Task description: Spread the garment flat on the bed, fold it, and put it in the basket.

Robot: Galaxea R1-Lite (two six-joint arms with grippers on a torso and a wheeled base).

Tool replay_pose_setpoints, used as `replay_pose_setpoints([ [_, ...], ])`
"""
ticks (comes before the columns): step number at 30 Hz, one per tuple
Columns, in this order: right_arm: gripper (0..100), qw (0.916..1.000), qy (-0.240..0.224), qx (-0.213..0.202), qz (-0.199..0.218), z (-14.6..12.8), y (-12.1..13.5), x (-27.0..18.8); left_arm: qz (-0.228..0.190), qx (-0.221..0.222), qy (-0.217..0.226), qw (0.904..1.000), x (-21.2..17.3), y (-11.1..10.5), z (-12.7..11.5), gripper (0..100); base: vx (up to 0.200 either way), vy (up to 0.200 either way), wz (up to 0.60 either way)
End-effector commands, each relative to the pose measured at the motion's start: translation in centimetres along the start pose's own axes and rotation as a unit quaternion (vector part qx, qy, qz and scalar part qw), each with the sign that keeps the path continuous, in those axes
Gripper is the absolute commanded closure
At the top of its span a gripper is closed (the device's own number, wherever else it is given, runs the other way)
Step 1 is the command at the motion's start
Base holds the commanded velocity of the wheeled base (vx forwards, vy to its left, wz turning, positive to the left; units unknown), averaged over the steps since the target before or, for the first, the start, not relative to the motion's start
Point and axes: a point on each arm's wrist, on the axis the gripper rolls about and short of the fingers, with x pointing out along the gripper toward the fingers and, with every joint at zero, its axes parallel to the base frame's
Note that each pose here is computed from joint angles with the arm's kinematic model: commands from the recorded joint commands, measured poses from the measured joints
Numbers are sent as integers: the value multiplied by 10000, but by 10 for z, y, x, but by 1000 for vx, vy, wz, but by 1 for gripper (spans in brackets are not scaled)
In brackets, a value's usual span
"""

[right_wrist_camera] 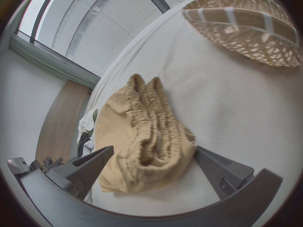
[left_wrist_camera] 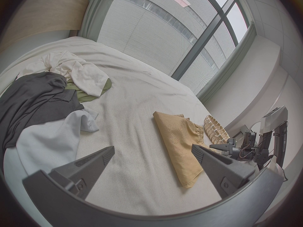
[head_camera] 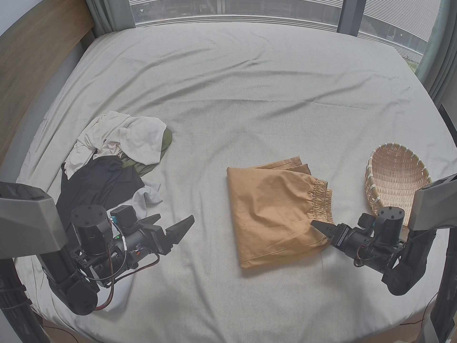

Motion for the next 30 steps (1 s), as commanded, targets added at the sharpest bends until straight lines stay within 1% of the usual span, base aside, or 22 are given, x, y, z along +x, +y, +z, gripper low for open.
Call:
replay_pose_setpoints([
  [1,0,9998,131,-52,143,-11,4,20,33,-15,75,10000,-3,1,-3,0,0,0,0],
  [5,0,9996,175,-78,229,-17,7,30,51,-21,100,9999,-4,2,-4,0,0,0,0],
  [10,0,9992,208,-118,316,-21,13,31,72,-13,93,9999,-4,2,-4,0,0,0,0],
  [11,100,9992,202,-119,321,-20,13,31,79,-12,90,9999,-4,2,-4,0,0,0,0],
  [18,100,9992,214,-109,310,-20,13,29,90,-16,119,9999,-4,2,-5,0,0,0,0],
  [21,100,9990,113,-125,403,-14,20,24,87,-15,111,9999,-4,2,-5,0,0,0,0],
  [22,100,9984,-1,-144,548,-7,28,19,82,-13,97,9999,-4,2,-4,0,0,0,0],
  [23,100,9984,-1,-144,548,-7,28,19,82,-13,97,9999,-4,2,-4,0,0,0,0],
  [24,100,9965,-157,-112,810,4,42,7,77,-4,83,9999,-3,2,-4,0,0,0,0],
  [25,100,9951,-188,-71,969,9,49,1,86,-3,63,9999,-3,2,-3,0,0,0,0],
  [26,100,9910,-157,-17,1331,14,63,-9,88,-3,46,10000,-3,2,-2,0,0,0,0],
  [27,100,9876,-130,-19,1563,18,70,-17,92,4,36,10000,-3,2,-1,0,0,0,0],
  [30,100,9783,-139,-125,2063,28,87,-38,92,20,36,9999,-3,2,-1,0,0,0,0],
])
